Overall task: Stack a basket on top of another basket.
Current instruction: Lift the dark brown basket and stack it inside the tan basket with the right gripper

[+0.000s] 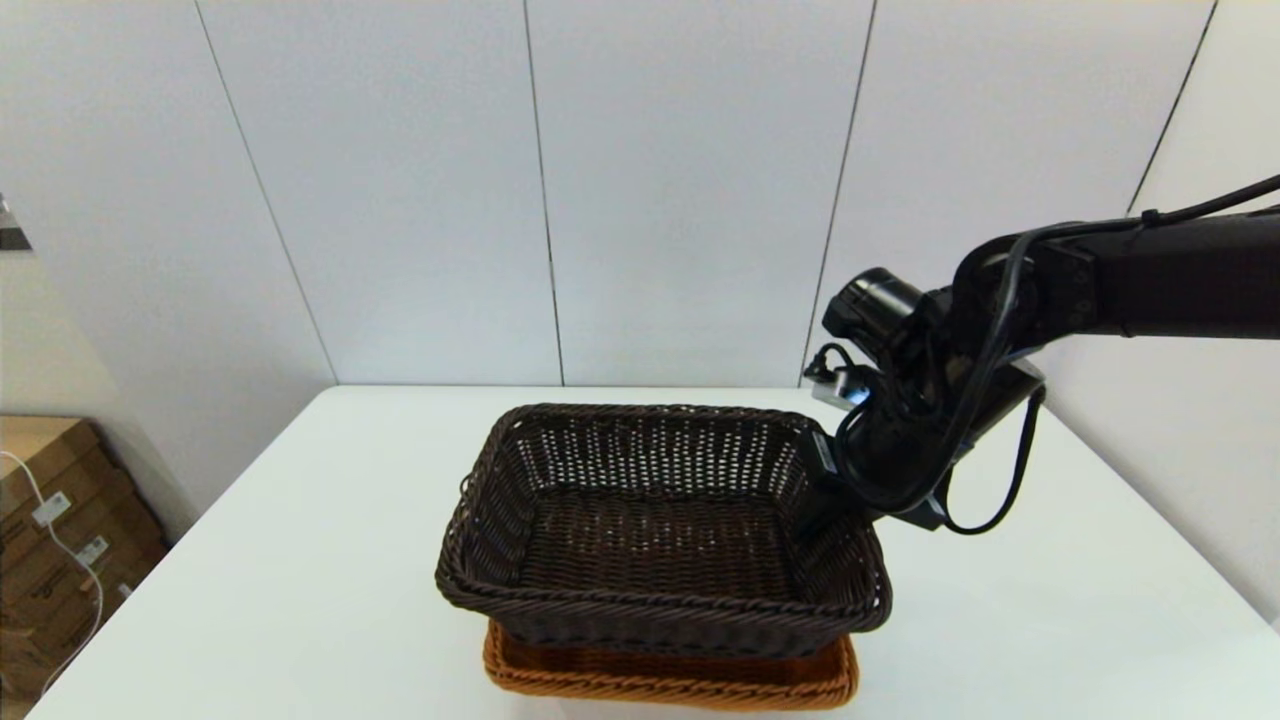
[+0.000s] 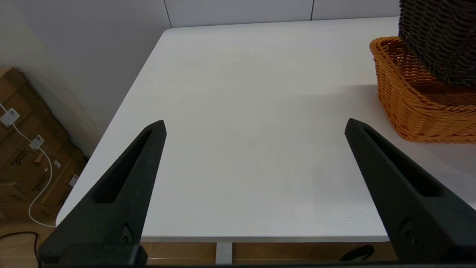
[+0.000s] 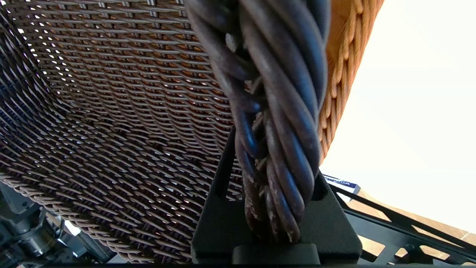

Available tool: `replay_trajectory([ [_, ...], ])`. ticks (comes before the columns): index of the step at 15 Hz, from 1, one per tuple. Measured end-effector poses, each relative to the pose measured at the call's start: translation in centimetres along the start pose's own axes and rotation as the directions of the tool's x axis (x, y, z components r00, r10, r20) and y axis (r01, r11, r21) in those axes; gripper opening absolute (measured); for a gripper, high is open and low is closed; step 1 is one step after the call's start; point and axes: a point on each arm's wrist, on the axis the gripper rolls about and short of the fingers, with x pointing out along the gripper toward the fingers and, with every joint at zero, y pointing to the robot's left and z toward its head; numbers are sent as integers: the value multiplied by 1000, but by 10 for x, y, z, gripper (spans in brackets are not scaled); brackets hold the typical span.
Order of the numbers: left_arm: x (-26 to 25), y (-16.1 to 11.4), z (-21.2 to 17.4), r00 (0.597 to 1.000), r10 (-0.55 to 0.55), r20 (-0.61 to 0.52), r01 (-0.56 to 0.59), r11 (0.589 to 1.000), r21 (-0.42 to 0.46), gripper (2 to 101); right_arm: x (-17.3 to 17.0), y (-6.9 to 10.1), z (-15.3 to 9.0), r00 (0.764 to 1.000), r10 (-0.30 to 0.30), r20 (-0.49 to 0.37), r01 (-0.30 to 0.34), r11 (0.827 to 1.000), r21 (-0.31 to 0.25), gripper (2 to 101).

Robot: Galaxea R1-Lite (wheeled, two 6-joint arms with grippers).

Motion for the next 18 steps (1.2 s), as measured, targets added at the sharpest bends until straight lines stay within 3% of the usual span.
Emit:
replay_trajectory([
  [18, 0, 0, 0, 1000, 0, 0, 0, 1000, 0, 978, 23, -10, 10, 998, -31, -47, 32, 999, 26, 150],
])
